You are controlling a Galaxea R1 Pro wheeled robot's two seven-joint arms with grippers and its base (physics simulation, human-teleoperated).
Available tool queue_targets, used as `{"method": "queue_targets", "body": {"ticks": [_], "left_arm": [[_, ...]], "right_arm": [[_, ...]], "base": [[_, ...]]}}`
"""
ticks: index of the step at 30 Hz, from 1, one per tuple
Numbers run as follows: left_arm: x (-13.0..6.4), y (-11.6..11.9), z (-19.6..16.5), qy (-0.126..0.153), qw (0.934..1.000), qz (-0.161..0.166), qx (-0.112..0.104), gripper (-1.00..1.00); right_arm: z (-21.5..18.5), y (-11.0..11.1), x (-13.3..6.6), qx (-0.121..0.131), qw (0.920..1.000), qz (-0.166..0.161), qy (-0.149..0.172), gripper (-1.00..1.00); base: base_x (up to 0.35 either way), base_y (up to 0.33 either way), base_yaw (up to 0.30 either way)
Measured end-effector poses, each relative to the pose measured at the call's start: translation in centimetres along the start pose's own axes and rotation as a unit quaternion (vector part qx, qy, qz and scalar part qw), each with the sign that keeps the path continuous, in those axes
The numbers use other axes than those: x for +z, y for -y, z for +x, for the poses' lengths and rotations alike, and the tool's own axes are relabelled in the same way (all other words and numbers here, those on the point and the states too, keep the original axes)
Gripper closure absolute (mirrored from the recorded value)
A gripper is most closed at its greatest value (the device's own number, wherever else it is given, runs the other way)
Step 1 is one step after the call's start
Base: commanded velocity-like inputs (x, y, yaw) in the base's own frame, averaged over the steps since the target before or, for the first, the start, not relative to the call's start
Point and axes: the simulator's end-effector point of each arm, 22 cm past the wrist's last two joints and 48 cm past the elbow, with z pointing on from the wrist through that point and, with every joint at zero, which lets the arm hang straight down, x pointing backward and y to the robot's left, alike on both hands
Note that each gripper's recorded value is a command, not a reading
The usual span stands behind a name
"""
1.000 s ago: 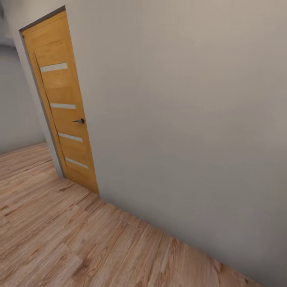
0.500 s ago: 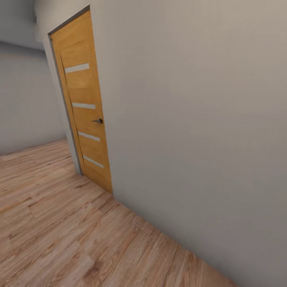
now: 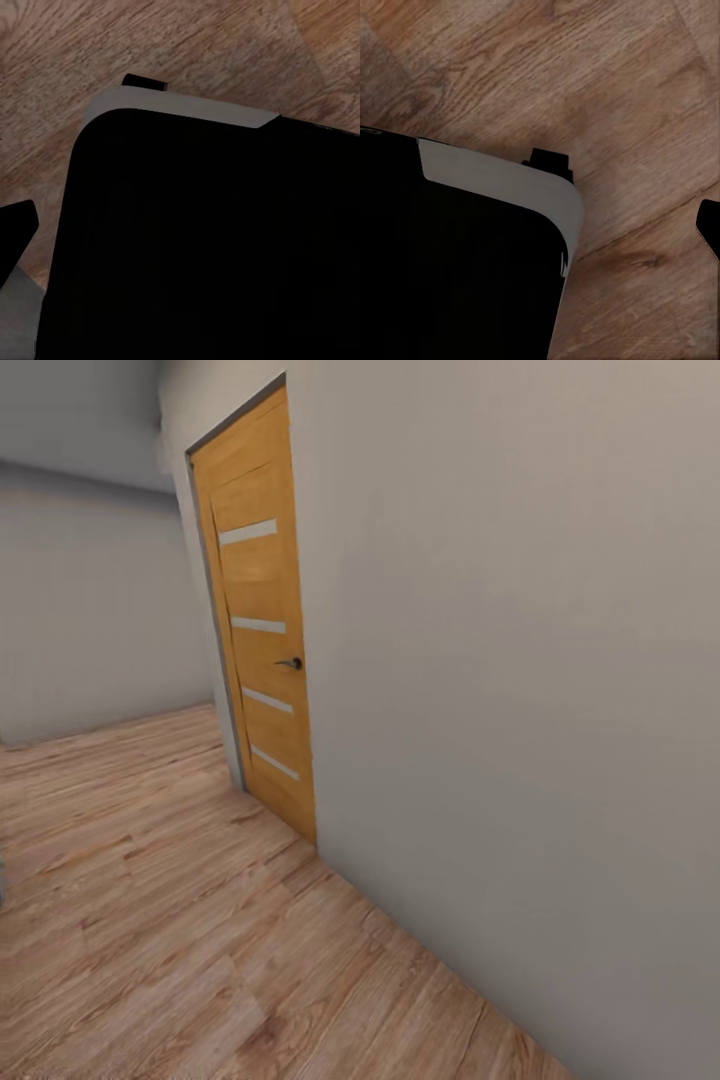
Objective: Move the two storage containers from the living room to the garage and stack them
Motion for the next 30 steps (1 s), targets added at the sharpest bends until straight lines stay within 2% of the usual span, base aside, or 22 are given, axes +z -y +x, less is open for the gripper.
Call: {"method": "queue_targets", "body": {"ticks": [20,30], "left_arm": [[0.00,0.00,-0.02,0.000,1.0000,0.000,-0.001,-1.00],[0.00,0.00,-0.02,0.000,1.0000,0.000,-0.001,-1.00]], "right_arm": [[-0.03,0.01,0.00,0.000,1.0000,0.000,0.001,-1.00],[-0.01,0.01,-0.01,0.000,1.0000,0.000,0.000,-1.00]], "base": [[0.004,0.000,0.269],[0.083,0.000,0.269]]}}
